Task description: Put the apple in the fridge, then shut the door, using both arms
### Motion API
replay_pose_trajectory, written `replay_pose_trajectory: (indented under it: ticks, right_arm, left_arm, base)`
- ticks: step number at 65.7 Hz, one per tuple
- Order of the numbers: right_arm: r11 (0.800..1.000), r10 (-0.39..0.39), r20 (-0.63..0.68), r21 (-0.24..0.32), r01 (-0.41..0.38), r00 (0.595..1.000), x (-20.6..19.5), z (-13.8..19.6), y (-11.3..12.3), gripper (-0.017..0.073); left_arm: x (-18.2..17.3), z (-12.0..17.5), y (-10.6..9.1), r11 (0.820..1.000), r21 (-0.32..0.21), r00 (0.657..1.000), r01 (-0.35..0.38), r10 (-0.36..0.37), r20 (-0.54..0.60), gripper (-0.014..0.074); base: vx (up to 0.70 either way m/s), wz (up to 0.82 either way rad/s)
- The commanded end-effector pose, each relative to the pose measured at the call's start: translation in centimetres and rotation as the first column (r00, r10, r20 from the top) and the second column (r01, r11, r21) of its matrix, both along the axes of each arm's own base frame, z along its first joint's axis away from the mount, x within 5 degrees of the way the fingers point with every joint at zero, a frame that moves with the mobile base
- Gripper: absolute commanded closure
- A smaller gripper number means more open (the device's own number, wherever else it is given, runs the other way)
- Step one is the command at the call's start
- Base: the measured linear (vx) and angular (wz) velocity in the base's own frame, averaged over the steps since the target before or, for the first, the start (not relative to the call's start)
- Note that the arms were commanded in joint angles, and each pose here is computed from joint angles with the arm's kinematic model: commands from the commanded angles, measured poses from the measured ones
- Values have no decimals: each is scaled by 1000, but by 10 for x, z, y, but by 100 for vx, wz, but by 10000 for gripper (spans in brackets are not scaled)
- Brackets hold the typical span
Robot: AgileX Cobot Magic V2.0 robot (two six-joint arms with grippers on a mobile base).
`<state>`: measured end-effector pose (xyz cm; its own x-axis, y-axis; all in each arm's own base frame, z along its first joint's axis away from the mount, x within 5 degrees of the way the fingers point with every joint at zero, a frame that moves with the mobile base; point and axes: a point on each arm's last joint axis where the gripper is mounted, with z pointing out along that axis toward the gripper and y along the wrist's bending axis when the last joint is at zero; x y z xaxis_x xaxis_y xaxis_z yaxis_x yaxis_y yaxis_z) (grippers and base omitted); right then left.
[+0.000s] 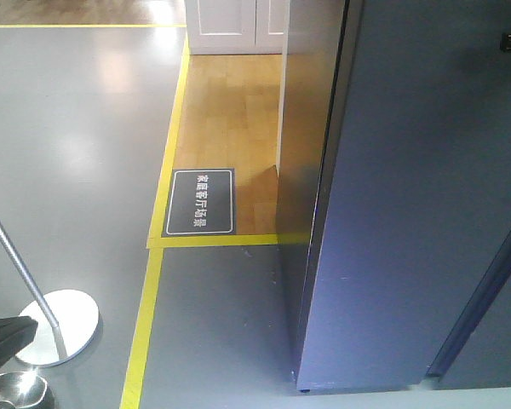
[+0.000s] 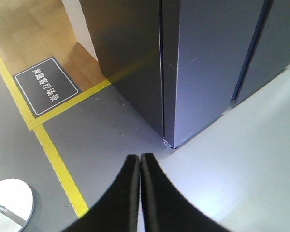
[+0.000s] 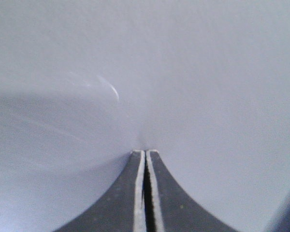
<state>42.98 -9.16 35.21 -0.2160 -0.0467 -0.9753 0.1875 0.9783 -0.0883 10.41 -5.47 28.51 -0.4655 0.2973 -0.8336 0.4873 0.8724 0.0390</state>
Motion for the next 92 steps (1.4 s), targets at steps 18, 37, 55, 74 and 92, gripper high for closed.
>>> replay_pose_trajectory:
  ticks: [18, 37, 55, 74, 92]
  right_arm:
    - [998, -1, 67, 64, -3, 998, -15, 42, 7, 563]
    - [996, 27, -99, 84, -18, 995, -47, 57, 16, 563]
    - [991, 135, -315, 48, -126, 939, -81, 67, 41, 563]
    - [962, 270, -419, 69, -266, 867, -119, 65, 89, 563]
    - [959, 275, -445, 59, -278, 852, -171, 38, 102, 563]
  left_arm:
    - [3, 14, -2, 999, -51, 997, -1, 5, 77, 600]
    - [3, 14, -2, 999, -51, 997, -1, 5, 77, 600]
    - [3, 14, -2, 999, -51, 997, -1, 5, 76, 600]
    - [3, 14, -2, 999, -51, 997, -1, 5, 77, 600]
    - [3, 14, -2, 999, -51, 997, -1, 5, 77, 600]
  base:
    - [0, 0]
    - [0, 0]
    - [0, 0]
    - [0, 0]
    - [0, 0]
